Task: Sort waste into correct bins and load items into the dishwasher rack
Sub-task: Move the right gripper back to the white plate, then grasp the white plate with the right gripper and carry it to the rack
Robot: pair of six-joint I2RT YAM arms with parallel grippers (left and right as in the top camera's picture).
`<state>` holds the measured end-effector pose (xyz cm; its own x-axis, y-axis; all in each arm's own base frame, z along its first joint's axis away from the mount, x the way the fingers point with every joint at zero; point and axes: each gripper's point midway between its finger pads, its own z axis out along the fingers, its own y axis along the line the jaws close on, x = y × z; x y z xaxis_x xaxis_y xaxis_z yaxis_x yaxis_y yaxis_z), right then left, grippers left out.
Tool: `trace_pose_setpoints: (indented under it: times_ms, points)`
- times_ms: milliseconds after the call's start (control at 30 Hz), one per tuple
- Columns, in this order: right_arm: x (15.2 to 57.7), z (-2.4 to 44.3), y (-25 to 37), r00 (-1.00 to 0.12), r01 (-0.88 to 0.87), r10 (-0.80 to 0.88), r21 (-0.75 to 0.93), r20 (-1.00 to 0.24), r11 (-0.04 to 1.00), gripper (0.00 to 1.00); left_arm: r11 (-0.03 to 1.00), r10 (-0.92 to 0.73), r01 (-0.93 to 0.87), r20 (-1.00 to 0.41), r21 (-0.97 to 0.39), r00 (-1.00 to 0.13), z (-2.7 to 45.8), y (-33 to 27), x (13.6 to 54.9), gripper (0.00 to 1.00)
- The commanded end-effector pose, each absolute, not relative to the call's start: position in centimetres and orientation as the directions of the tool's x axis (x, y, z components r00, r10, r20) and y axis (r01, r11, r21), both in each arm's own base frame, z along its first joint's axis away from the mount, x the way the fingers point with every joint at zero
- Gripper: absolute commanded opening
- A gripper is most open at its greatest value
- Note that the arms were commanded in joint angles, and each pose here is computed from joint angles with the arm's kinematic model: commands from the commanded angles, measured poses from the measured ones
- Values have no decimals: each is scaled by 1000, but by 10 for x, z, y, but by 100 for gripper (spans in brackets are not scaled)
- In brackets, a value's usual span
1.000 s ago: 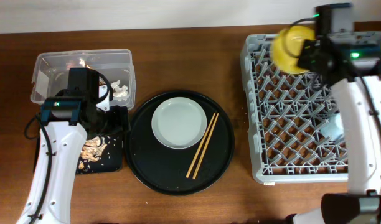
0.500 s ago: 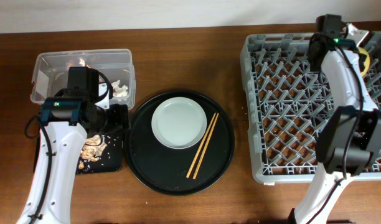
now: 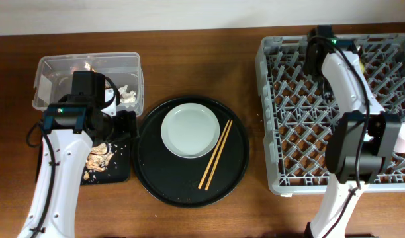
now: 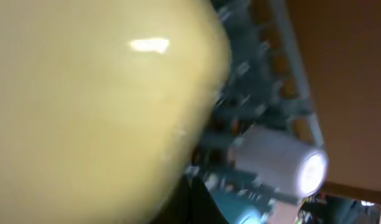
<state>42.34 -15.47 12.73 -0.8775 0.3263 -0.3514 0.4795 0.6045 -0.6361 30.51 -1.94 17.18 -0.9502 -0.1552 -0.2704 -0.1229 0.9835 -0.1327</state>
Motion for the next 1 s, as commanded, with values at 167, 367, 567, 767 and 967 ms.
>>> trace_pose_setpoints:
  times_ms: [167,367,567,767,967]
  points:
    - [392,135,-113,-884,467,411,-445,-221,764,4,983,-160,-126,-287,-136,-944,177,-18,306,79]
    - [389,196,14,-963,139,186,232,-197,963,22,983,-160,-126,-284,-134,-945,177,-18,305,86]
    - [367,185,153,-973,-215,-159,415,-166,884,45,987,-161,-150,-263,-63,-951,174,-6,297,87]
    - [356,103,205,-977,-210,-213,281,-20,936,45,987,-161,-151,-251,-62,-954,173,-6,294,92]
    - [345,37,229,-962,-214,-249,256,113,943,45,987,-161,-150,-252,-62,-954,173,-6,295,94]
